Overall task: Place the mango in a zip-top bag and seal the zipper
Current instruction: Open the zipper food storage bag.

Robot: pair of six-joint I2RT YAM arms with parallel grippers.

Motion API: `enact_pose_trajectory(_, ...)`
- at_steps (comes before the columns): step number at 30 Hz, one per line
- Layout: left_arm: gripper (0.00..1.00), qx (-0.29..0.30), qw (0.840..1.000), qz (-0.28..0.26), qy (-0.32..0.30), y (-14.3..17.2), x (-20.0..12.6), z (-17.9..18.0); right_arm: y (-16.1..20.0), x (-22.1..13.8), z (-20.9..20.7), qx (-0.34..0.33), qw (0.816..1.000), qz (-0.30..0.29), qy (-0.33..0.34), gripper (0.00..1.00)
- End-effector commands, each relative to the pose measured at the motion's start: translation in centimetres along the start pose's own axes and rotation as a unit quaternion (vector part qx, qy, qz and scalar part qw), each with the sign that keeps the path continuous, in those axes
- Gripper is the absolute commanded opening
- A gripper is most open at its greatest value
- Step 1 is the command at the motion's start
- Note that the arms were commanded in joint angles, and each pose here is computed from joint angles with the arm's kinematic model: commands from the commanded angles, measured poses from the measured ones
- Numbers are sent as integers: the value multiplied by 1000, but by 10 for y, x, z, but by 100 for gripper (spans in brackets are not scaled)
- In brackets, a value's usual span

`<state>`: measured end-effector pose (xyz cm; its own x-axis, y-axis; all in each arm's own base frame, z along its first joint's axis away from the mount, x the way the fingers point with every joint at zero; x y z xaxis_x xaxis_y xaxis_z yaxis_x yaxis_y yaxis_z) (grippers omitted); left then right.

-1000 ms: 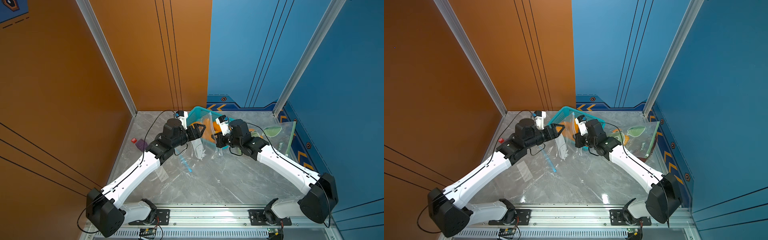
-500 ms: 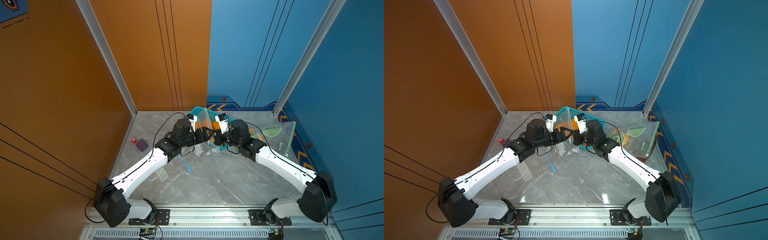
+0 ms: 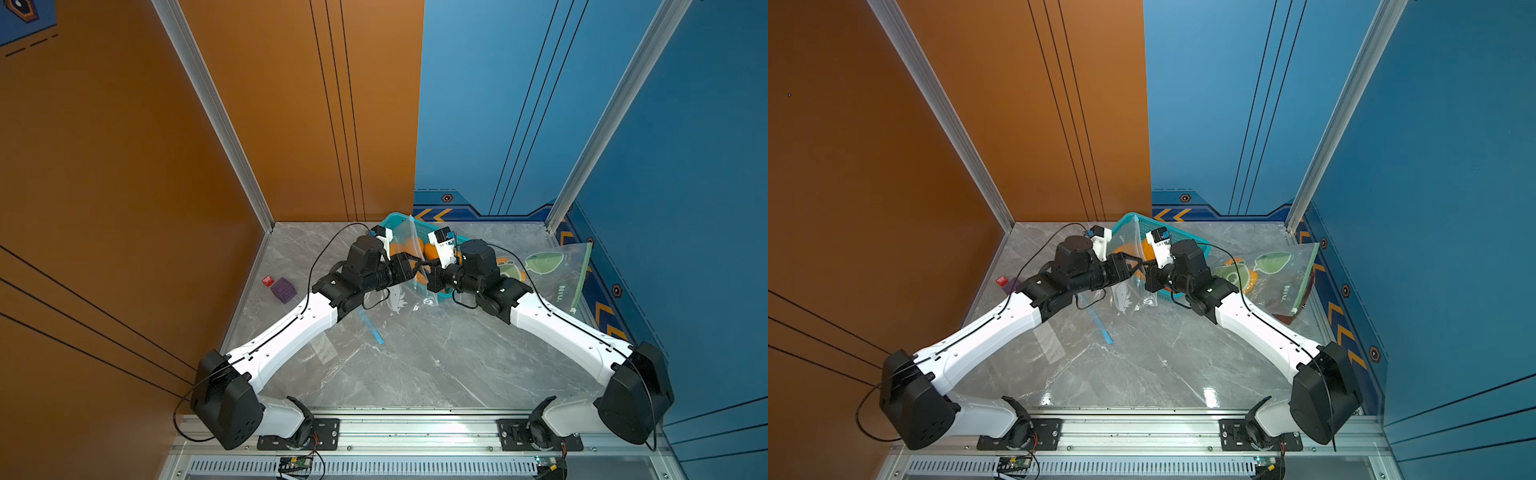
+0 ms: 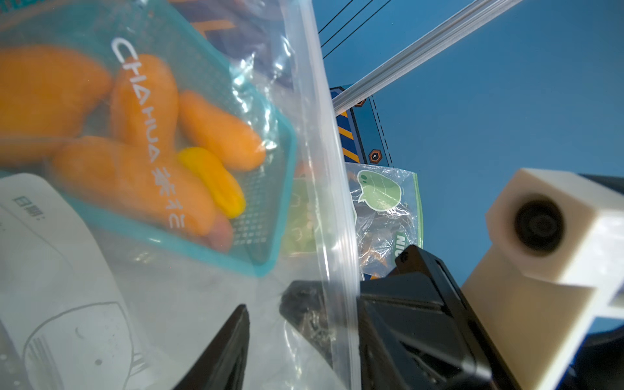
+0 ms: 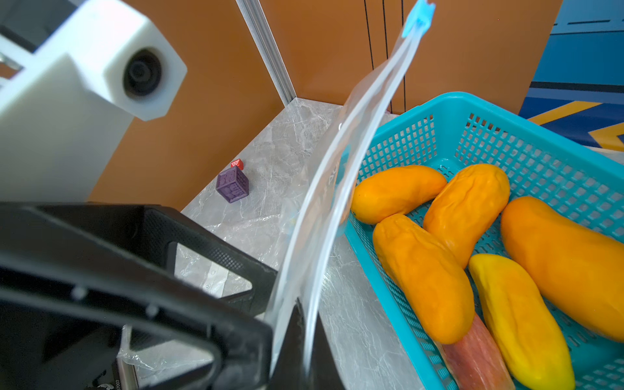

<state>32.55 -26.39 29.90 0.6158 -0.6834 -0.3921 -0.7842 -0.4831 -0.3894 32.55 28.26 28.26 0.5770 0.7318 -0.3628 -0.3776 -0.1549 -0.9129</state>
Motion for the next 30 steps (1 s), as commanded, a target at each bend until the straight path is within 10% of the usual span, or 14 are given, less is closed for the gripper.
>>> enact_pose_trajectory(1,56,3,1000,-26,3,-14,3,-4,0,3,8,-19,1000,3,-13,0)
enact_pose_trajectory(8,62,1,1000,-30,10,-17,7,-4,1,6,13,-27,999,12,-12,0)
enact_pose_trajectory(23,5,4,999,-53,-6,-23,-2,7,-3,5,5,-20,1000,8,22,0)
enact_pose_trajectory(30,14,4,999,-49,-2,-23,-3,9,-4,5,-1,1,999,6,38,0)
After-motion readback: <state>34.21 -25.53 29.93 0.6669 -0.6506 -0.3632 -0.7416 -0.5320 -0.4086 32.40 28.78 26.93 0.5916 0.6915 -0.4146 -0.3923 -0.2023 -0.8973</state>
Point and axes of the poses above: each gripper's point midway between its finger pads, its own x axis out along the fingers, its own z axis along the line the jaws close on, y = z × x, the point moved 3 cm from there along -x, back along the fingers, and after that the axes turned 10 degrees about -x, right-handed, at the moved point
